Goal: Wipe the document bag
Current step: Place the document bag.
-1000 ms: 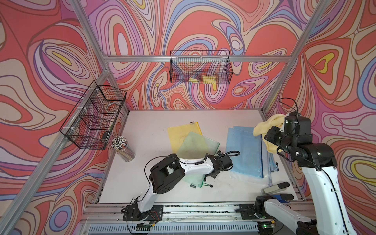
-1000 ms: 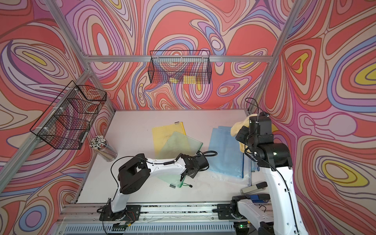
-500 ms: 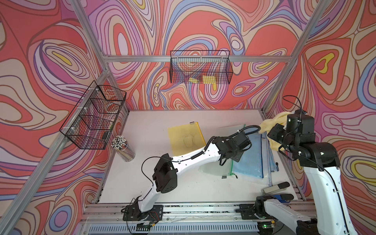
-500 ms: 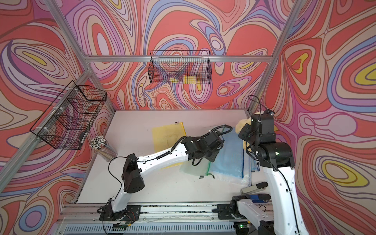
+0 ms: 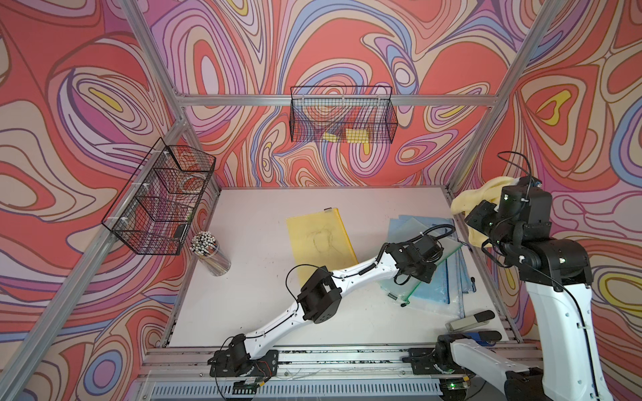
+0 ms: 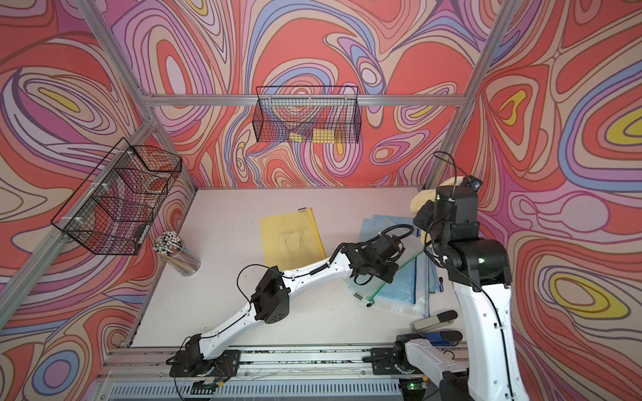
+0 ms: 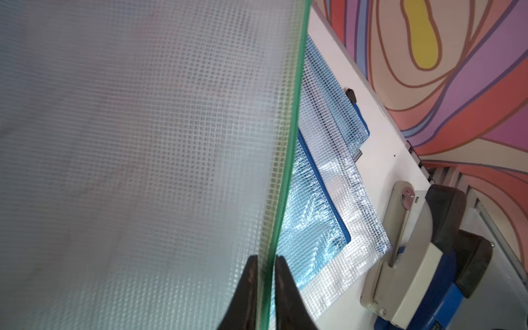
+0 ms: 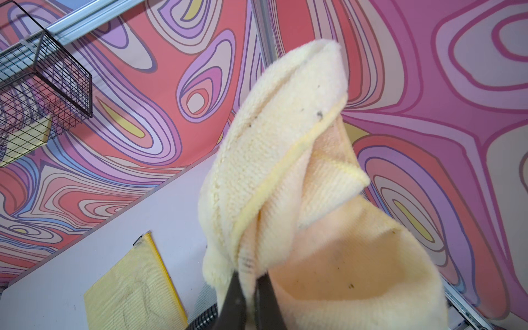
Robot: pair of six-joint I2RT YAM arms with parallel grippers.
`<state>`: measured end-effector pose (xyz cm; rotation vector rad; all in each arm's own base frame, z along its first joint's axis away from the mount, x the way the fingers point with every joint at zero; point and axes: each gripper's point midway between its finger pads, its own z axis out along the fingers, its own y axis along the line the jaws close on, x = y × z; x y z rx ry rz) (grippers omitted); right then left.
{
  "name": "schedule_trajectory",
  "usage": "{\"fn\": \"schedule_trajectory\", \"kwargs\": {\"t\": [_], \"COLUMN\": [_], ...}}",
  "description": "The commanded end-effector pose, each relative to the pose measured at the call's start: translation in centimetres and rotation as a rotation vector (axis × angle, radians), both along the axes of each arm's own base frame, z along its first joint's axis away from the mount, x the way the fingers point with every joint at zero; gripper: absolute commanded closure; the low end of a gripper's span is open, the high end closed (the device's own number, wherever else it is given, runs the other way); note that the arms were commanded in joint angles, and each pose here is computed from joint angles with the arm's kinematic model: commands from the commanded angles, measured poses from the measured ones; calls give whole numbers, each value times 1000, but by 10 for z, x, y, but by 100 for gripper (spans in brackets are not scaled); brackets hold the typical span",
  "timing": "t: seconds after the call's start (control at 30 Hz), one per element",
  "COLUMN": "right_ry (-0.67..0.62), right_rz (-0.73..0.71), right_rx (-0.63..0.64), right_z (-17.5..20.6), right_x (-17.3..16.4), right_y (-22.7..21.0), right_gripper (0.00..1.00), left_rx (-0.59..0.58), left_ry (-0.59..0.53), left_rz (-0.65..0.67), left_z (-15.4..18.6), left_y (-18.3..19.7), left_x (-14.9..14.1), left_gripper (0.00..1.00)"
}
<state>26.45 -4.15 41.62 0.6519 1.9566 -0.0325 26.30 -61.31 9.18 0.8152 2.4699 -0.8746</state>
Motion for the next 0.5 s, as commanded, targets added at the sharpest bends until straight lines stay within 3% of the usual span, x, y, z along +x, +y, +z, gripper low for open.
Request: {"fn": "schedule_trajectory", "kwargs": {"t": [0.0,0.13,0.23,0.33,0.47], "right_ry": [-13,20,54,80,87], "right_rz": [-21,-2,42,139,346], "right_rx": [-16,-4,20,73,201], "right_z": [7,-7,-22,-41,-65], "right_x": [-6,0,11,27,52], "right_y": [-5,-1,8,28,72], "right_gripper": [100,100,100,100,100], "left_rx": [-229,-310,-327,-301,-227], "left_ry": [13,-24,-96,-96,-67], "left_rz": [-26,-33,27,172,444], "left_z": [45,81,111,113,84], "left_y": [-29,-25,1,60,185], "left_x": [5,4,17,41,72], "left_gripper": [60,32,23,22,22]}}
